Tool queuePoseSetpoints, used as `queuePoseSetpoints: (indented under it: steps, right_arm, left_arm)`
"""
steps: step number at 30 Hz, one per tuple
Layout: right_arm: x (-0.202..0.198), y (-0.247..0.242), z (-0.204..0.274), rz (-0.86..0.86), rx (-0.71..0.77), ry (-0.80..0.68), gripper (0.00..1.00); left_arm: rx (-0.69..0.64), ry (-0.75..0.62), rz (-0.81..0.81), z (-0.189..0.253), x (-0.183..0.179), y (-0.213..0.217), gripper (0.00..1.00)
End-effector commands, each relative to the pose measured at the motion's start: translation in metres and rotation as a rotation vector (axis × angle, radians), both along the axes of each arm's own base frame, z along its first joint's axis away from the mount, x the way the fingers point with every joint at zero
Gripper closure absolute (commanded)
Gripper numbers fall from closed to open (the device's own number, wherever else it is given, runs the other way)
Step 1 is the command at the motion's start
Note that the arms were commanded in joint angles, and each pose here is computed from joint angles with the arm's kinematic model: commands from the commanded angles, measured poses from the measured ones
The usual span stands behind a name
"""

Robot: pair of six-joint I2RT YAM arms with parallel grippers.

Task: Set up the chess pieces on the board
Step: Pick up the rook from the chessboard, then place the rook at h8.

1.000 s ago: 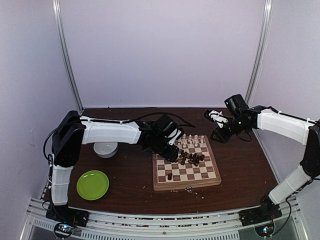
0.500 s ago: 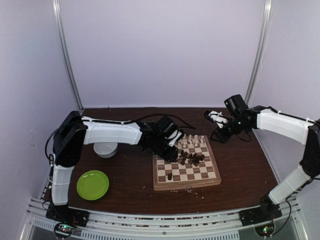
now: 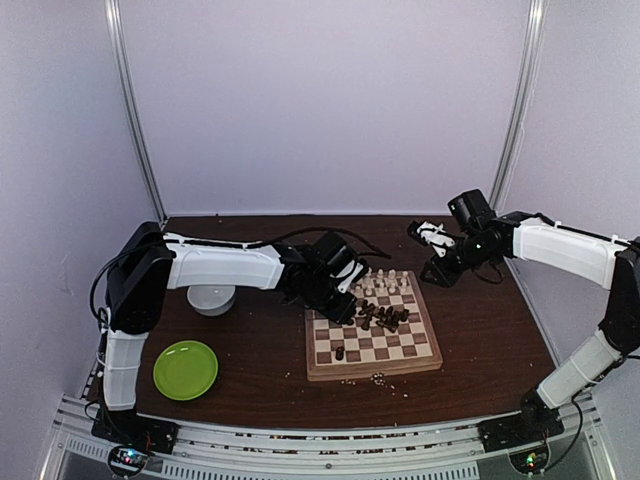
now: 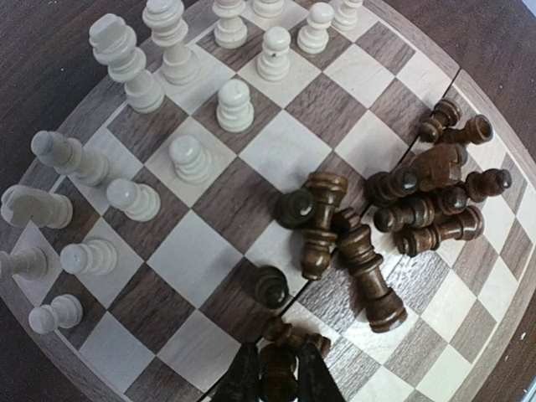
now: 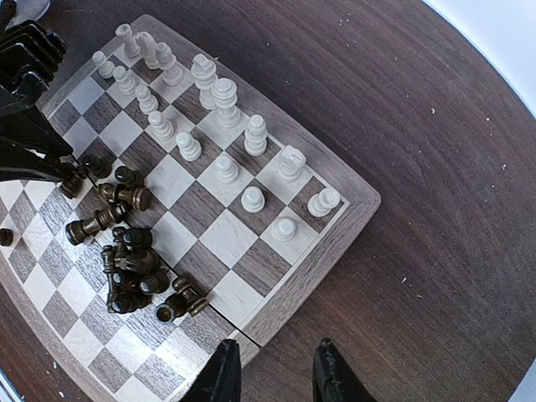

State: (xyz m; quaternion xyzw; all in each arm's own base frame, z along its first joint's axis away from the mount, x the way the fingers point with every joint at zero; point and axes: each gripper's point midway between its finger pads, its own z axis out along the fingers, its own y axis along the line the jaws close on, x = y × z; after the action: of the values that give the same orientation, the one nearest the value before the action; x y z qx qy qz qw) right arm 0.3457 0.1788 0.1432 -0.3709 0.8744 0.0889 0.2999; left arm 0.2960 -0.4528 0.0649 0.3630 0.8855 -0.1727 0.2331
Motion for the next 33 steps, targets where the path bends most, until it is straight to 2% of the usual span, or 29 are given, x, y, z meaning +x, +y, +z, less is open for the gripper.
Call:
queuePoseSetpoints:
  steps: [1,11,33]
  right_arm:
    - [0.0,-0.002,-0.003,0.003,-0.011,0.007,0.69]
    - [0.0,-0.002,-0.002,0.003,-0.012,0.007,0.69]
    - [-0.001,-0.001,-0.004,0.005,-0.004,0.017,0.69]
  left_arm:
    - [-0.01,-0.001,-0.001,0.003,-0.001,0.0,0.88]
    - [-0.031,-0.003,-0.011,0.012,-0.007,0.001,0.98]
    - [-0.049,0.012,-0.017,0.023,-0.033,0.022,1.0]
